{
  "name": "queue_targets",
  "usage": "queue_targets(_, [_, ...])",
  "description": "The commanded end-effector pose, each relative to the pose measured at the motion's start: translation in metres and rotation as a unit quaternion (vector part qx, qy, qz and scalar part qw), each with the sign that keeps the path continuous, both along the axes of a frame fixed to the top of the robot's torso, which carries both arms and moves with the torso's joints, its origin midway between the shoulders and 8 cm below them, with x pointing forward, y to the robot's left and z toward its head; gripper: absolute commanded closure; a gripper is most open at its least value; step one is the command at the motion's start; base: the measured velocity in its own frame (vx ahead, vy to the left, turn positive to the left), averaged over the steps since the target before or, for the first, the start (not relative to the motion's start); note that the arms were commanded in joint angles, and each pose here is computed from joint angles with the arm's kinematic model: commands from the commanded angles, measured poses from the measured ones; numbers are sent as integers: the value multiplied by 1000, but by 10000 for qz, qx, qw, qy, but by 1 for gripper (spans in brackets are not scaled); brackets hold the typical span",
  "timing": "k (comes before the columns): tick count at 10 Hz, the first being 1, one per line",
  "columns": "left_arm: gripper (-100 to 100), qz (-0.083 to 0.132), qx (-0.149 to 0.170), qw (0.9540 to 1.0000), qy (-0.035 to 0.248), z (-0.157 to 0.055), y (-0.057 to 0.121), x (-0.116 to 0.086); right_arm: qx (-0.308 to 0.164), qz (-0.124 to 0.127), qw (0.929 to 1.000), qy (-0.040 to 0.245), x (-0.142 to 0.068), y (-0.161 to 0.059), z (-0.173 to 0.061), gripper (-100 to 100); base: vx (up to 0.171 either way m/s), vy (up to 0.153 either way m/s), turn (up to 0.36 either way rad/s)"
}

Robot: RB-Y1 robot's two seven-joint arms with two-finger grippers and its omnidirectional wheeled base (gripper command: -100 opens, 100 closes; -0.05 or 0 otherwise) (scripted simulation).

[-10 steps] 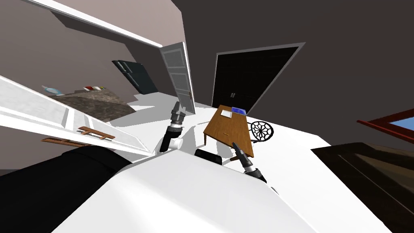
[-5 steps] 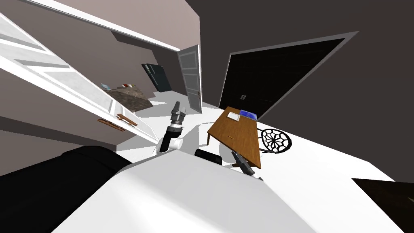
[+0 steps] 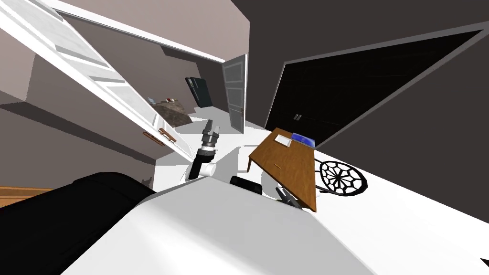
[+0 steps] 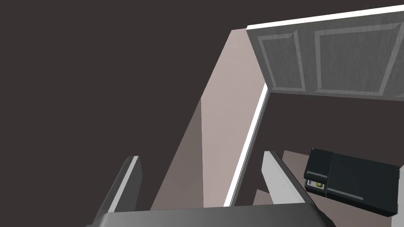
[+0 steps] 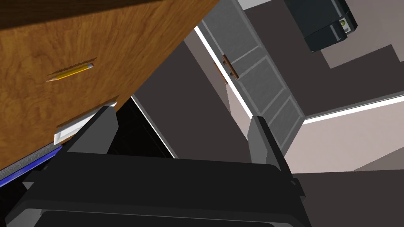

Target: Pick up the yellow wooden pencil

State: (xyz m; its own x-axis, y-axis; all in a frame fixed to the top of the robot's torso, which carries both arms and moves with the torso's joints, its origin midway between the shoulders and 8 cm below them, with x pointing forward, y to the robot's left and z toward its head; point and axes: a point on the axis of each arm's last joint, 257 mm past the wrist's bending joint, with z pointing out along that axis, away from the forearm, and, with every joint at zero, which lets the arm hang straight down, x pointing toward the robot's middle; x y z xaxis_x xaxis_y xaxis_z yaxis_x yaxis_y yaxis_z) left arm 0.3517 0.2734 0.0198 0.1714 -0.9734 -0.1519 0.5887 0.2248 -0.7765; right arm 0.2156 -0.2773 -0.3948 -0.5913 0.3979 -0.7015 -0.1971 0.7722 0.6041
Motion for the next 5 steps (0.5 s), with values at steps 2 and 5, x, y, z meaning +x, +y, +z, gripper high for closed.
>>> queue_targets(2, [0, 1, 0, 10000, 1, 0, 0, 0, -458, 199, 9983, 298, -27, -19, -28, -100, 8, -7, 352])
queue_targets(5, [0, 0, 0, 10000, 0, 0, 0, 0, -851, 259, 9940, 634, -54, -47, -54, -100, 15, -4, 278])
